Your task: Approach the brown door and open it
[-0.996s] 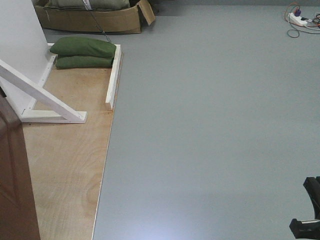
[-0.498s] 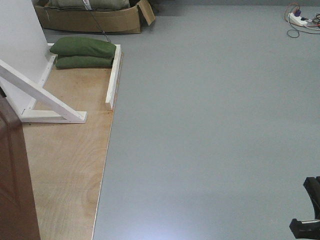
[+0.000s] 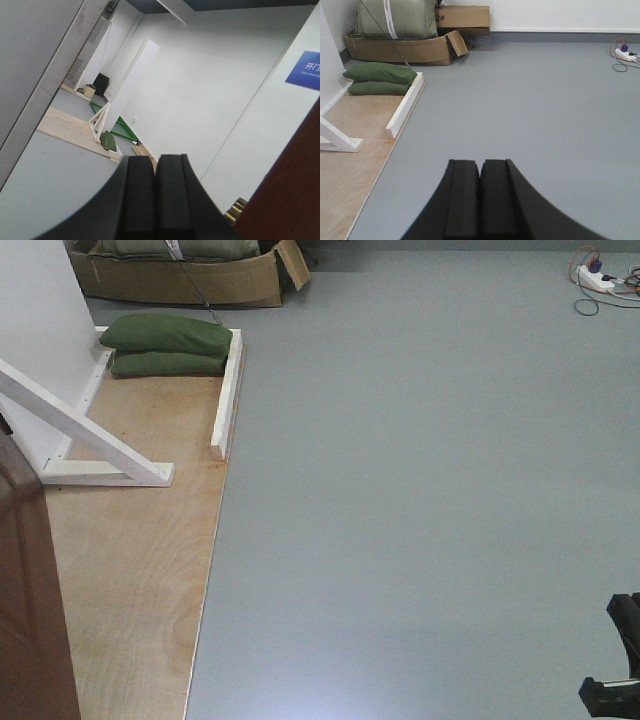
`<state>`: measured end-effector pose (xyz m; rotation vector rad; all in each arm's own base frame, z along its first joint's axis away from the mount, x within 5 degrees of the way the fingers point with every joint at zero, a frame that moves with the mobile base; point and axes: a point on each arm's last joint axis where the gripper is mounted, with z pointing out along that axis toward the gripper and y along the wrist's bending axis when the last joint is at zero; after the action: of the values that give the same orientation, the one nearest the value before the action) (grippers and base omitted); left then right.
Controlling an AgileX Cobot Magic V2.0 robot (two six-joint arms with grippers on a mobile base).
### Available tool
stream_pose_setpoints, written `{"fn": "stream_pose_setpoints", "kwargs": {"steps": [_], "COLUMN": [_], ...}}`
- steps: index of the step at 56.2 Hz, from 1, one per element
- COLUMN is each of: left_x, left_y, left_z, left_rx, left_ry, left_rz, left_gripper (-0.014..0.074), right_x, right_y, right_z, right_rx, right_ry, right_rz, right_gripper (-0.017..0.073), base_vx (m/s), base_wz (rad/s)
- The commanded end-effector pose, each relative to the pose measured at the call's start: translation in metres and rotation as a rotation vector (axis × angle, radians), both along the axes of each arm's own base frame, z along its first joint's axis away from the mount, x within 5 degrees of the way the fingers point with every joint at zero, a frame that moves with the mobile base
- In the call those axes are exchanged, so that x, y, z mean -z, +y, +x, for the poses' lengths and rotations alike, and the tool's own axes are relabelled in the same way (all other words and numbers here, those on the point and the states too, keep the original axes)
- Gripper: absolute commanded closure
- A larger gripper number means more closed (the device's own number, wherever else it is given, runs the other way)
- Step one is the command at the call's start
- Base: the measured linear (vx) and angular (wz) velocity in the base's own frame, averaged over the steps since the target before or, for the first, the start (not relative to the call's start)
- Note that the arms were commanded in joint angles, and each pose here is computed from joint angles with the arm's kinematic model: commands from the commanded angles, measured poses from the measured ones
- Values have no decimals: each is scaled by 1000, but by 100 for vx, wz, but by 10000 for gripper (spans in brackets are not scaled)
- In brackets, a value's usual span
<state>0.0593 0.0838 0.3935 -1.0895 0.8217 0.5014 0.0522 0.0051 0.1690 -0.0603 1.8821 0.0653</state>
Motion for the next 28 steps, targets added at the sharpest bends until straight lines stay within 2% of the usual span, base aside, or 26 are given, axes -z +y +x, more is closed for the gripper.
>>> {"fn": "stream_pose_setpoints", "kwargs": {"steps": [1,21,28], "left_x": [-13,-12,-19], "left_y": [-1,0,0], "left_z": [-1,2,7], "left_rx": [-20,-30,-29], "left_ry": [-17,-8,-20], "left_rz": [66,64,31], "left_gripper": [597,597,597], "right_x": [-6,-6,-6], "right_y": [0,0,0], "right_z": [2,2,2], "right_rx": [1,1,1], "right_ry": [-83,-83,-83], "right_rz": [-7,-7,-7], "right_gripper": [559,559,559], "base_vx": [0,0,0], "base_wz": [0,0,0]}}
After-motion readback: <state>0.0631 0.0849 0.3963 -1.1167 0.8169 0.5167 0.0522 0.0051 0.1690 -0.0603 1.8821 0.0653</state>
